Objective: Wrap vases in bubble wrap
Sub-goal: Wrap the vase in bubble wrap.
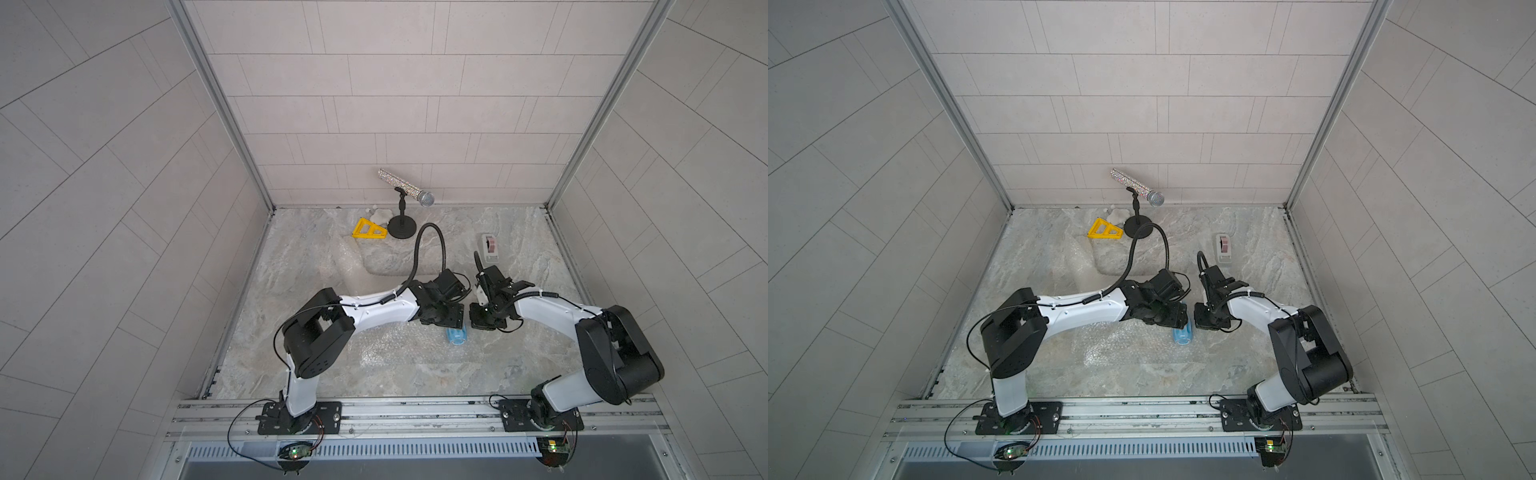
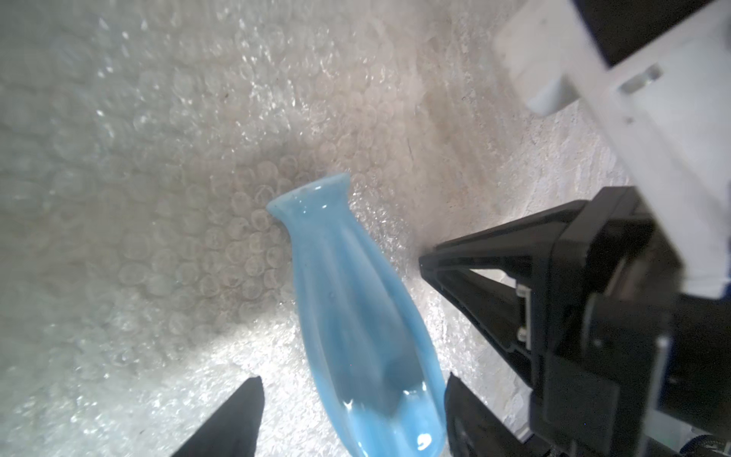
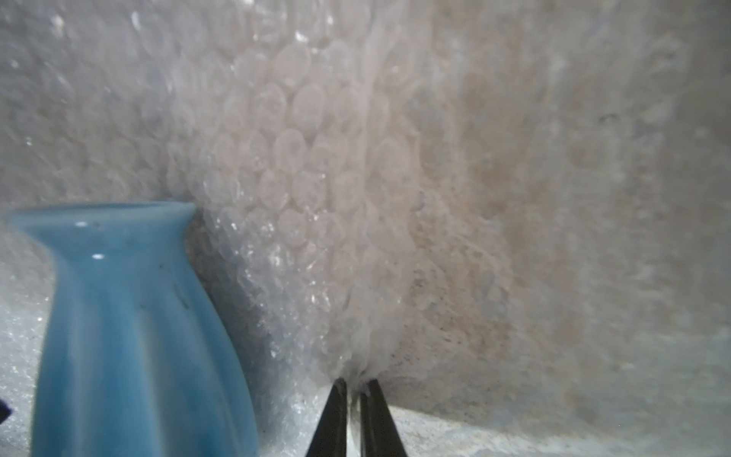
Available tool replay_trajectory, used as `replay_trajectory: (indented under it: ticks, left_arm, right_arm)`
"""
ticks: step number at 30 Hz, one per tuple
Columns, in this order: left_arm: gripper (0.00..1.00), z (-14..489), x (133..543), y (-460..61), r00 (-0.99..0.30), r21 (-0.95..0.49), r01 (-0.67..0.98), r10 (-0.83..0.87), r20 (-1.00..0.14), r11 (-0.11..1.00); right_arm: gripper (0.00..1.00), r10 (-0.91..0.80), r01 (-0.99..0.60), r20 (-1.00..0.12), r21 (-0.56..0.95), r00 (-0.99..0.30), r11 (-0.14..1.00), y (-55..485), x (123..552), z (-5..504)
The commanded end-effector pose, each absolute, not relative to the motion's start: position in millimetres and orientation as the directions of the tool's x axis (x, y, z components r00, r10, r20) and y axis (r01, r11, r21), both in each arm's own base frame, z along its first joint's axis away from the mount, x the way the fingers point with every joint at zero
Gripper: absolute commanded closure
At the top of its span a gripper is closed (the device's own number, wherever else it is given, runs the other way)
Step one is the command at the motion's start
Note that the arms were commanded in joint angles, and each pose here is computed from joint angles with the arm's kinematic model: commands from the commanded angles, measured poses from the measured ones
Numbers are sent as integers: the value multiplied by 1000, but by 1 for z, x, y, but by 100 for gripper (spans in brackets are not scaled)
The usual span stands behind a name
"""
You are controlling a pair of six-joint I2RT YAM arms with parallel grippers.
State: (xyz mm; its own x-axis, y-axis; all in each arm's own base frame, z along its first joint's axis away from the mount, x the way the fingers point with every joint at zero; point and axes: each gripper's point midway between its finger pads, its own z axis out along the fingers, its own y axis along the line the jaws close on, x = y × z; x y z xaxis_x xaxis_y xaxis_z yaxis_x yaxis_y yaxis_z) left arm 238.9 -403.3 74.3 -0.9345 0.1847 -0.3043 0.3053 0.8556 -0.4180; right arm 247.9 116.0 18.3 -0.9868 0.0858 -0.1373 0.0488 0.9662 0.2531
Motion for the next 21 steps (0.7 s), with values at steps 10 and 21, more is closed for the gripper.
replay_trajectory:
  ticks: [10, 21]
  left_arm:
    - [26, 100, 243, -435, -914, -432, 347, 196, -356, 833]
    - [29, 105, 244, -467, -905, -448, 378, 223, -362, 810]
  right_arm:
    - [100, 224, 168, -205, 259, -953, 951, 69, 243, 45]
    - [100, 326, 250, -295, 268, -898, 931, 29, 251, 85]
